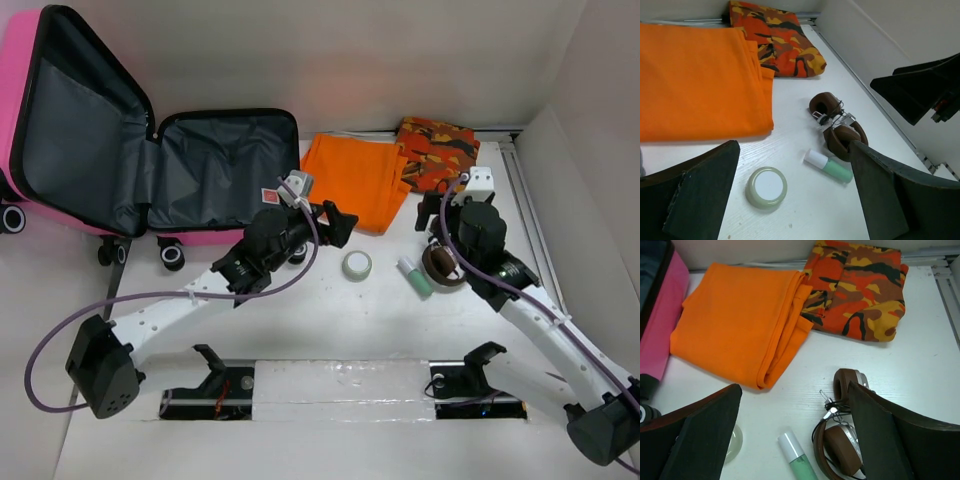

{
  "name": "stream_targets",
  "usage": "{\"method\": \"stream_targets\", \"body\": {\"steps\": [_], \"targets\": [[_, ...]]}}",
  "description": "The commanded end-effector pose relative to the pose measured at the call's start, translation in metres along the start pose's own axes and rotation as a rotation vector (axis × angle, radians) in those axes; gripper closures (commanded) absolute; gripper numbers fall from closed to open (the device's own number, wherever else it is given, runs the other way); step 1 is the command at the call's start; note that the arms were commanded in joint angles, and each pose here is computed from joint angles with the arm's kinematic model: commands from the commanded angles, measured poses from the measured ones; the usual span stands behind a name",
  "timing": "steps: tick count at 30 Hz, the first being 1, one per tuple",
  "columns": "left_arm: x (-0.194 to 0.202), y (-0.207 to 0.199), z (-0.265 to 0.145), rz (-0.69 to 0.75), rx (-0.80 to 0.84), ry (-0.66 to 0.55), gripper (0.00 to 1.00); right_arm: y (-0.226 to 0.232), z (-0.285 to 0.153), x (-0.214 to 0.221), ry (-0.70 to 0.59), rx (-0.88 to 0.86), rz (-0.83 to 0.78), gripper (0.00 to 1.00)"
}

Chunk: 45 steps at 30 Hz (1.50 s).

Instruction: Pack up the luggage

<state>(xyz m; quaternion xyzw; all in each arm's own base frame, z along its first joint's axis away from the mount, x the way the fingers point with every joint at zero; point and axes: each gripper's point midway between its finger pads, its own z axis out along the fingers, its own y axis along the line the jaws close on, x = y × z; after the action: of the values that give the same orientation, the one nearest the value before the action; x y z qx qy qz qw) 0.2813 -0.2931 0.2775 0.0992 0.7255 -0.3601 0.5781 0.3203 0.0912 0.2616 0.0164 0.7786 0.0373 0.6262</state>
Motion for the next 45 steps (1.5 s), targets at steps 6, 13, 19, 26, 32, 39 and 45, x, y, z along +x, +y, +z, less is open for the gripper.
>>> {"method": "stream_targets", "body": {"steps": [6,13,19,26,32,39,45], "targets": [[0.047,-0.034,0.011,0.031,0.191,0.143,0.22,-0.009,-0.008,-0.045,-0.100,0.047,0.044,0.06],[0.137,-0.024,0.033,0.213,-0.009,0.378,0.30,-0.014,-0.020,-0.061,-0.149,0.048,0.069,0.38],[0.174,-0.002,0.056,0.273,-0.147,0.486,0.16,-0.015,-0.021,-0.060,-0.149,0.048,0.060,0.09],[0.197,0.018,0.070,0.307,-0.242,0.520,0.14,-0.010,-0.021,-0.061,-0.153,0.018,0.062,0.04],[0.210,0.035,0.072,0.331,-0.327,0.545,0.09,-0.004,-0.015,-0.055,-0.128,-0.011,0.042,0.01],[0.223,0.054,0.067,0.330,-0.381,0.562,0.08,0.003,-0.010,-0.052,-0.116,-0.040,0.037,0.00],[0.246,0.057,0.066,0.297,-0.355,0.612,0.20,0.005,-0.008,-0.051,-0.113,-0.049,0.035,0.00]]}}
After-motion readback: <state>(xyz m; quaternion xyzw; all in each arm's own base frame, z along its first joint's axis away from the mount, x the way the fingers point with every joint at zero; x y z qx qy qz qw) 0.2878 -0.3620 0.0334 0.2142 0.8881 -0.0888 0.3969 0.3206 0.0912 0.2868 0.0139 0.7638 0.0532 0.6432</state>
